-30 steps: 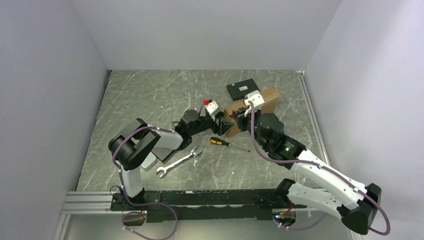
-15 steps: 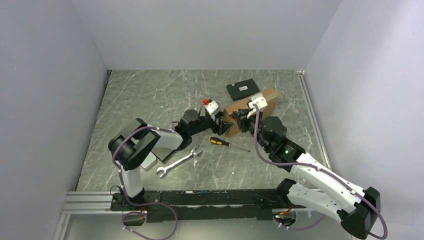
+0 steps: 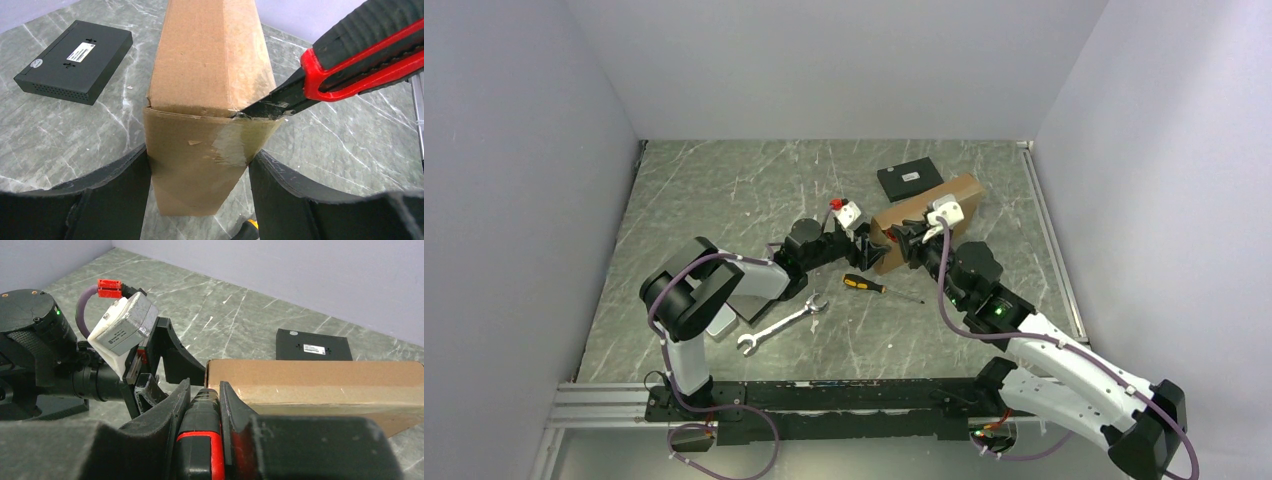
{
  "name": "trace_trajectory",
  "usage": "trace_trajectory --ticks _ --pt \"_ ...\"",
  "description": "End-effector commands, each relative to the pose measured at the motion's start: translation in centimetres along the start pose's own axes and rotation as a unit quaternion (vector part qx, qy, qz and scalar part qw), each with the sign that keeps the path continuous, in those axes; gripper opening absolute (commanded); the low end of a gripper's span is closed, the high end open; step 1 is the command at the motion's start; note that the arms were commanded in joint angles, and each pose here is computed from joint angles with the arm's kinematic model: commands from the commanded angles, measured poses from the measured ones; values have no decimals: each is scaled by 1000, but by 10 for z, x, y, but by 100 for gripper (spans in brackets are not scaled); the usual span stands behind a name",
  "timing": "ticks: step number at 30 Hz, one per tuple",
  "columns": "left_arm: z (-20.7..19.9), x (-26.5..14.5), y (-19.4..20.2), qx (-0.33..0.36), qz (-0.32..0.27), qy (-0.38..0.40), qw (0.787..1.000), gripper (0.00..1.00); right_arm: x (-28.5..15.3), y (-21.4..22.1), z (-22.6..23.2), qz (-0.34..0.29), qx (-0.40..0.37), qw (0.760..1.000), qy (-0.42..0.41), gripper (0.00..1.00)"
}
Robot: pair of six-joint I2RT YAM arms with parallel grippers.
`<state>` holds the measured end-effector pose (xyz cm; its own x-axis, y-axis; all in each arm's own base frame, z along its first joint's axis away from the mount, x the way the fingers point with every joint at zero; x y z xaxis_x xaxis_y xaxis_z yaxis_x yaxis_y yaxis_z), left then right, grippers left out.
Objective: Unpack the express box
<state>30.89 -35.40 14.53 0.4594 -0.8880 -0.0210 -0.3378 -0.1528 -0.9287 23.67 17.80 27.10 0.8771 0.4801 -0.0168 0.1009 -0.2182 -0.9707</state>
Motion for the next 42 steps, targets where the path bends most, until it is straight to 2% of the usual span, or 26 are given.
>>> trace_trajectory --ticks 1,10,21,22,24,27,28,29,34,42 --pt "-1 -2 -18 17 -25 -6 1000 30 0 -19 -13 7 -14 1000 23 0" --pt "-5 -1 -15 27 -19 -3 999 29 -11 -92 -42 -15 -6 998 60 0" --pt "-6 -1 -12 29 -15 -3 999 30 -40 -117 -66 -45 22 993 110 0" --pt "-6 -1 -12 29 -15 -4 999 32 -43 -115 -69 -47 31 991 124 0" --pt "-6 -1 -13 26 -17 -7 1000 44 -49 -108 -79 -46 48 984 163 0" --pt "-8 0 -19 18 -11 -12 1000 85 -58 -95 -89 -35 61 975 209 0" --pt "-10 0 -20 14 0 -11 1000 95 -61 -91 -91 -32 63 973 218 0" --pt "-12 1 -23 9 1 -8 1000 99 -64 -90 -93 -33 63 972 223 0" --pt "-35 -1 -38 0 -15 23 1000 100 -78 -86 -101 -34 71 966 247 0" --pt "-47 -3 -56 -26 39 -23 999 99 -102 -88 -106 -60 105 961 248 0"
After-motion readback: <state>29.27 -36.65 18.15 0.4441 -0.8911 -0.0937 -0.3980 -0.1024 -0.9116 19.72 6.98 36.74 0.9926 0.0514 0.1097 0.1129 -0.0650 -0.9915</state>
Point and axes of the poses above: each gripper's point midway between its finger pads, its own x axis out along the fingers, its own z axis along the line the jaws close on, y = z × x, the point moved 4 cm from there along -x, back along the fingers, and after that the axes turned 14 degrees about -x, right-handed, at the moved point
